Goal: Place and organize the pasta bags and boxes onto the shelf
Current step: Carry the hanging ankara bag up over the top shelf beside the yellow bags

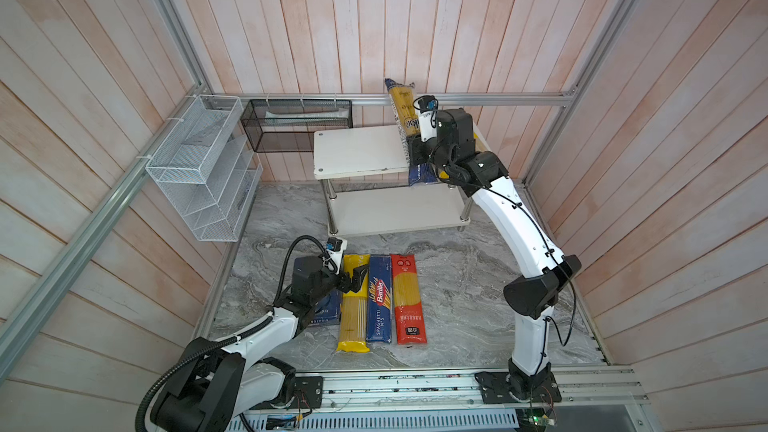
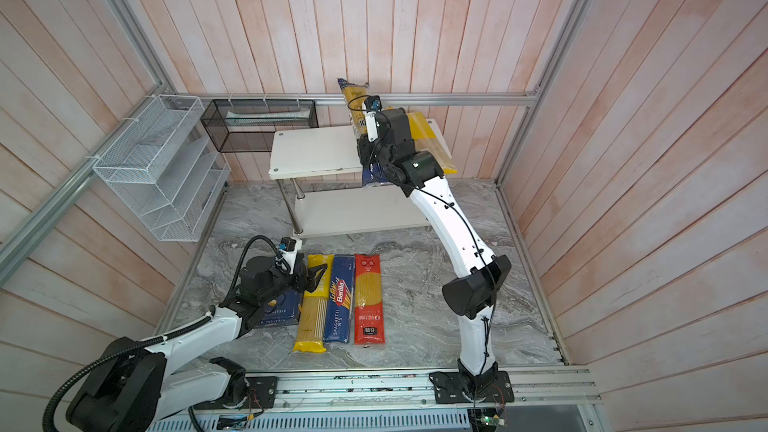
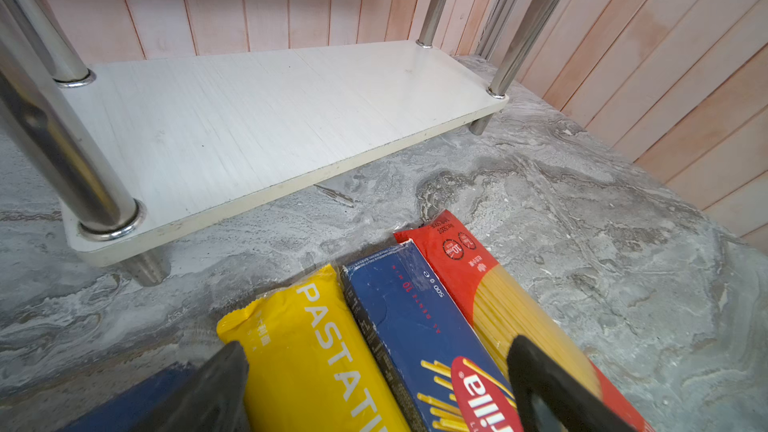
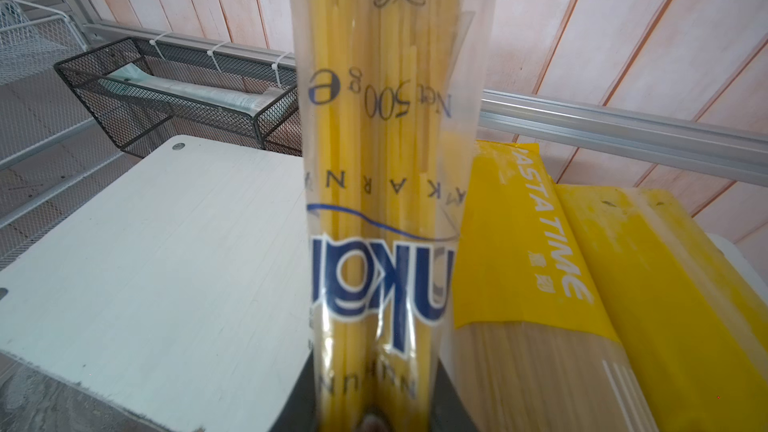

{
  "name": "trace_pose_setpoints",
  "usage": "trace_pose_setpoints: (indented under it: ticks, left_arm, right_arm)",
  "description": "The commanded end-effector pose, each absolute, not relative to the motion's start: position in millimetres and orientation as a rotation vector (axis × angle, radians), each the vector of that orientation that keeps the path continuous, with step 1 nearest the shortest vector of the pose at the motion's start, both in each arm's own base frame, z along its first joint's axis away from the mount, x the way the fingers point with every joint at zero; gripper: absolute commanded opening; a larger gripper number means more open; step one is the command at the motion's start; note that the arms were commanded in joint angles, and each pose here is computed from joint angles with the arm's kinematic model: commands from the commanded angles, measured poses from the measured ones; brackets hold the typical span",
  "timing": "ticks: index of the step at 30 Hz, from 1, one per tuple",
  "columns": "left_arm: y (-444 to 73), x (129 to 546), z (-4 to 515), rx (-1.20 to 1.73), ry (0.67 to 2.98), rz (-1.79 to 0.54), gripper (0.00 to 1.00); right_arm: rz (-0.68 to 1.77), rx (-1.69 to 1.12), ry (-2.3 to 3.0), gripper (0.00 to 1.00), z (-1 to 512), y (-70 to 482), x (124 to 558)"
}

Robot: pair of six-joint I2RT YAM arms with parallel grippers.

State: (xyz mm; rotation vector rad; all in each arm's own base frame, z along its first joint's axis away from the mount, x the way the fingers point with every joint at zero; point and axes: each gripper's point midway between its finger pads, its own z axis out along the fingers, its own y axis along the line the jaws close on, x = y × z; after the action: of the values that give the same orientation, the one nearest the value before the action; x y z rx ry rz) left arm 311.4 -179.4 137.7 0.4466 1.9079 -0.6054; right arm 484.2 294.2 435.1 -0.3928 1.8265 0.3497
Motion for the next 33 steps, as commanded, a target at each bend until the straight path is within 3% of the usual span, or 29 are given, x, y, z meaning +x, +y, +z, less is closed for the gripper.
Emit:
trace_pose_setpoints:
  ticks: [1, 10, 33]
  left_arm:
    - [-180.3, 312.1, 147.0, 0.455, 1.874, -0.599, 1.0]
    - [-179.2, 312.7, 146.6, 0.453, 1.875, -0.589, 1.0]
    - [-179.7, 312.4, 145.3, 0.452, 1.881, -0.593, 1.0]
  right_arm:
    - [0.449, -0.307, 1.678, 0.08, 479.6, 285.6, 499.5]
    - [0.429, -0.267, 1.711, 0.13, 461.5, 281.2, 516.5]
    - [0.447, -0.211, 1.672, 0.14, 457.1, 277.3, 524.0]
